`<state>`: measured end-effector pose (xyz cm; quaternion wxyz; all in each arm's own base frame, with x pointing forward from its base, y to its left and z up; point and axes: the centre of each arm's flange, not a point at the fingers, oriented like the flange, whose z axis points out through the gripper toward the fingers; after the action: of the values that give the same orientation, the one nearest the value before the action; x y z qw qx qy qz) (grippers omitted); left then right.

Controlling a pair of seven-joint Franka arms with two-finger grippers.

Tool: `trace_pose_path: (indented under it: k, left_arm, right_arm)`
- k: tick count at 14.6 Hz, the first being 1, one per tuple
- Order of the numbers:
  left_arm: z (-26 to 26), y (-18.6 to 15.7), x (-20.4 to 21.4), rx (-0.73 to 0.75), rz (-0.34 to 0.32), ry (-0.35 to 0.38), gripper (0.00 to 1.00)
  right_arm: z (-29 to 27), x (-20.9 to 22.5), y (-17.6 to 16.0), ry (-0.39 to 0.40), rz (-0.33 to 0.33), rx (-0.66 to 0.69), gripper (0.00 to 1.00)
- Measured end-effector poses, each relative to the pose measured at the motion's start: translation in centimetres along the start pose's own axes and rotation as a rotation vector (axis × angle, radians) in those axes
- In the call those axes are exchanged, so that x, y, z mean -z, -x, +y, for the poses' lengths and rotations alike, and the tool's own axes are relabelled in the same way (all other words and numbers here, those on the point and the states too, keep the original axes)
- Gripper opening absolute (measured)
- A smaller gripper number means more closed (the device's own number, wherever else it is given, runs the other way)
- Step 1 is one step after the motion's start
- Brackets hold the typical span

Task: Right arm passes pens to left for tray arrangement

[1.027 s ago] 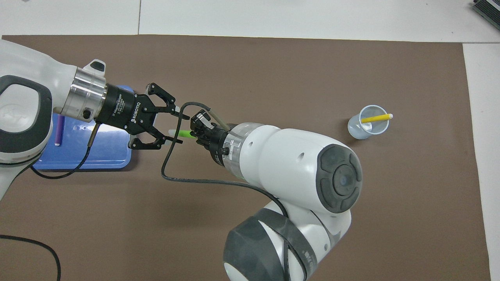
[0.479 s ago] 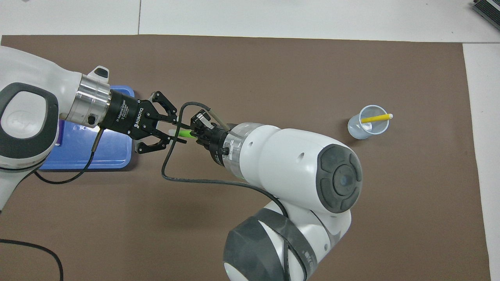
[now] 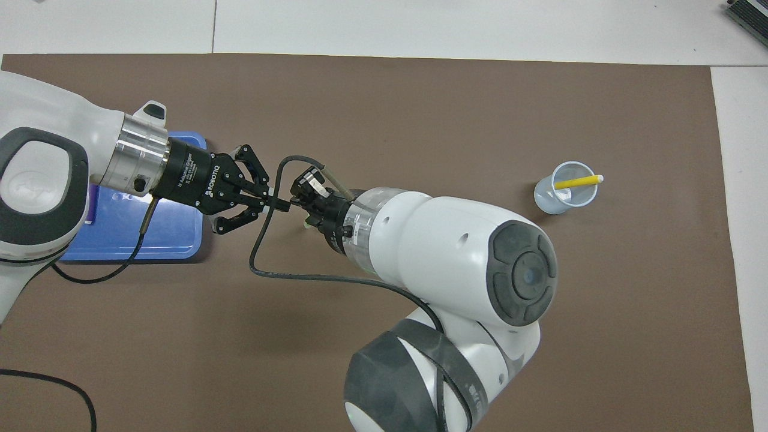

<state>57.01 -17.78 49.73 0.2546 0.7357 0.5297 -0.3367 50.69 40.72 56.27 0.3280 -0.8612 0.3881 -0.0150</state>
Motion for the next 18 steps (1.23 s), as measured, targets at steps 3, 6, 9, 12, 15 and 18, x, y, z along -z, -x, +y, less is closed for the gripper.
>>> trace_pose_path:
  k: [3,6,9,12,15,18]
  left_arm:
    - [0.0,0.0,0.0,0.000,0.001,0.003,0.01]
    - [0.0,0.0,0.0,0.000,0.001,0.004,0.01]
    - [0.0,0.0,0.1,-0.001,0.002,0.004,0.17]
    - [0.0,-0.2,0.2,0.000,0.007,0.004,0.50]
    - [-0.2,-0.9,0.2,-0.049,0.084,-0.024,0.84]
    - [-0.3,-1.4,0.4,-0.104,0.122,-0.038,0.99]
  right_arm:
    - [0.0,0.0,0.0,0.000,0.000,0.000,0.32]
    - [0.0,0.1,-0.2,0.001,0.011,0.010,0.32]
    - [0.0,0.1,-0.6,0.003,0.018,0.028,0.32]
    - [0.2,0.0,-0.9,0.019,0.017,0.101,0.32]
    - [0.2,0.2,-1.8,0.025,0.024,0.141,0.32]
    - [0.7,0.0,-2.6,0.072,0.015,0.236,0.32]
